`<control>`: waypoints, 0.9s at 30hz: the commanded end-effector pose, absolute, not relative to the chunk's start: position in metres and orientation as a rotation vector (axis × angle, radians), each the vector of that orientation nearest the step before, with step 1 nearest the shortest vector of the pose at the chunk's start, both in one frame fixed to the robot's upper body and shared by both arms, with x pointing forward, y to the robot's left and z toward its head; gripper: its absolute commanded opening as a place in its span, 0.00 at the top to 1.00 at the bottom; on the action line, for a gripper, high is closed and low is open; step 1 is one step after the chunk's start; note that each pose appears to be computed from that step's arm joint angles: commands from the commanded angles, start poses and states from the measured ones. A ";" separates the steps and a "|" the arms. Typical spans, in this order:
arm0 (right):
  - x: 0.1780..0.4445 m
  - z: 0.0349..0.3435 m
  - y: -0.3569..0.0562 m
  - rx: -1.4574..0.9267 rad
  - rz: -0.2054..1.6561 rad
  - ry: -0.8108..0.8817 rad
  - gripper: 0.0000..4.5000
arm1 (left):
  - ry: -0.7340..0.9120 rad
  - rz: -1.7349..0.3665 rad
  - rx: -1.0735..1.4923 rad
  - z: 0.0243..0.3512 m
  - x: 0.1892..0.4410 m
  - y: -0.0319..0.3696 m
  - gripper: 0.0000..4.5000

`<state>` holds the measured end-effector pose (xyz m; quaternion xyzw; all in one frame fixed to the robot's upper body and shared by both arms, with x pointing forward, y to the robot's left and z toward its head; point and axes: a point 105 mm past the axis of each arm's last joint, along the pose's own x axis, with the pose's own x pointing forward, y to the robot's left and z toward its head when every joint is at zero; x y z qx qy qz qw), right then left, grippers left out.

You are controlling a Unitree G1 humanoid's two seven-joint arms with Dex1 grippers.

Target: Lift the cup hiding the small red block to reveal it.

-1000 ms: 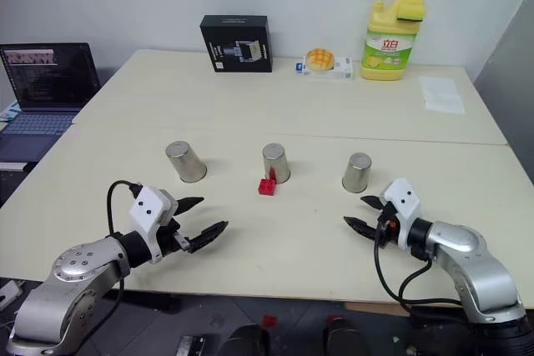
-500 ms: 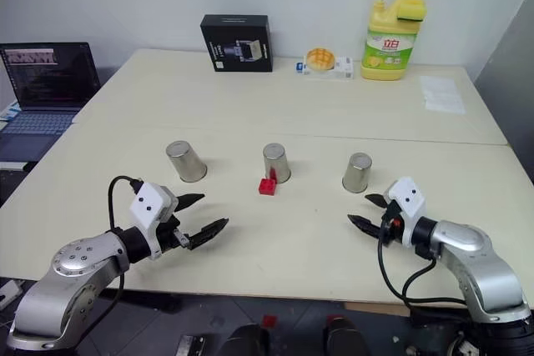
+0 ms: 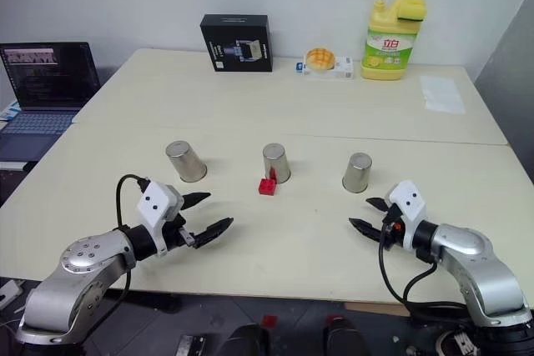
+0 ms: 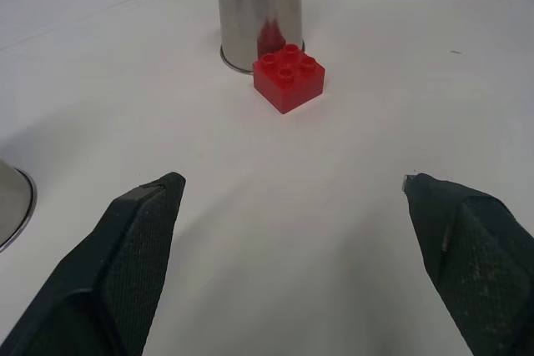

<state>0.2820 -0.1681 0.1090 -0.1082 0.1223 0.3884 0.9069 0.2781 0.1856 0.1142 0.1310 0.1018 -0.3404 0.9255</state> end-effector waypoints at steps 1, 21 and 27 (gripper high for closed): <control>0.283 0.123 -0.175 -0.250 0.772 0.200 0.21 | 0.164 -0.663 0.290 0.124 0.278 0.192 0.01; 0.270 0.139 -0.200 -0.261 0.609 0.190 0.21 | 0.134 -0.487 0.237 0.133 0.261 0.210 0.01; 0.270 0.135 -0.198 -0.238 0.596 0.188 0.21 | 0.130 -0.515 0.246 0.131 0.261 0.200 0.01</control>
